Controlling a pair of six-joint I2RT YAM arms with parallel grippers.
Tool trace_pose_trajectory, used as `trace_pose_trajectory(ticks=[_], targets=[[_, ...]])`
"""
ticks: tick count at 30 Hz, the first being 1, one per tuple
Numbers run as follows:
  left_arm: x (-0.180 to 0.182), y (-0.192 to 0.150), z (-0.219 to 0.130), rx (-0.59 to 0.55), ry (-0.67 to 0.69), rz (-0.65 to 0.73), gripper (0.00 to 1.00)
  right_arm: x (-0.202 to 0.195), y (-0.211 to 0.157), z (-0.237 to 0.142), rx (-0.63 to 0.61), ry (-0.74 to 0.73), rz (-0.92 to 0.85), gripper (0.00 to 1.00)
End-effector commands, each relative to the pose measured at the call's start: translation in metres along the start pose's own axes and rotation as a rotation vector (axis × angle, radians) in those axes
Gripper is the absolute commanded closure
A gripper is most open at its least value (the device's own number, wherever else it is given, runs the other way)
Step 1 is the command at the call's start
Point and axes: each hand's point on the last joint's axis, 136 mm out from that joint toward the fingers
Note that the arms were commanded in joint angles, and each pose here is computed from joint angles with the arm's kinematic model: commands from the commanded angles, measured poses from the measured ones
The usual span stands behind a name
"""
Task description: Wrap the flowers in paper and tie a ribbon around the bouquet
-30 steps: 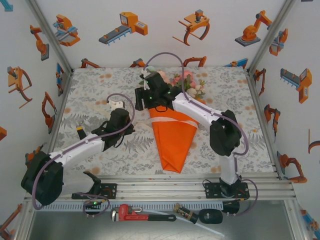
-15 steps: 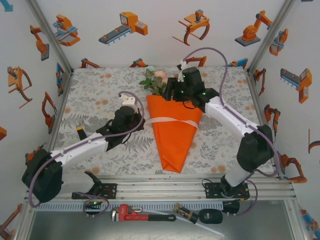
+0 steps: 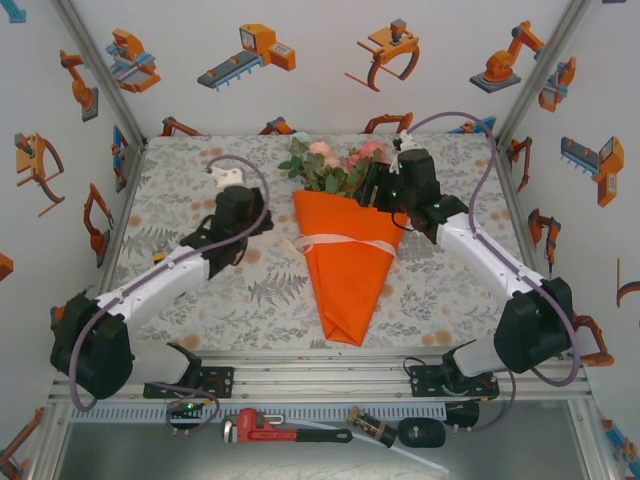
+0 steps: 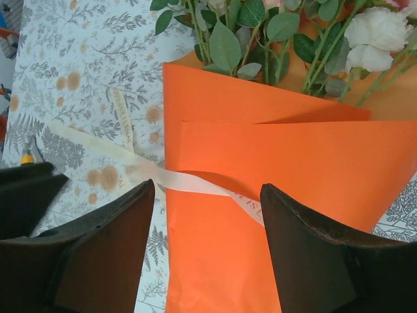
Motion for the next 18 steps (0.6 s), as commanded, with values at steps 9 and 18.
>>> trace_pose_trajectory(ticks=[9, 18], targets=[[0.160, -0.025, 0.026, 0.151, 0.447, -0.454, 0.50, 0.002, 0.001, 0.006, -0.008, 0.037, 0.021, 0.39], [0.180, -0.026, 0.072, 0.254, 0.622, -0.412, 0.45, -0.005, 0.001, 0.000, -0.017, 0.025, 0.023, 0.39]])
Point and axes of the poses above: each hand's point on the last joint's axis, 136 mm out from that joint toward the fingers, its own z axis out along the fingers, its own x axis along the line the jaws close on, y = z × x
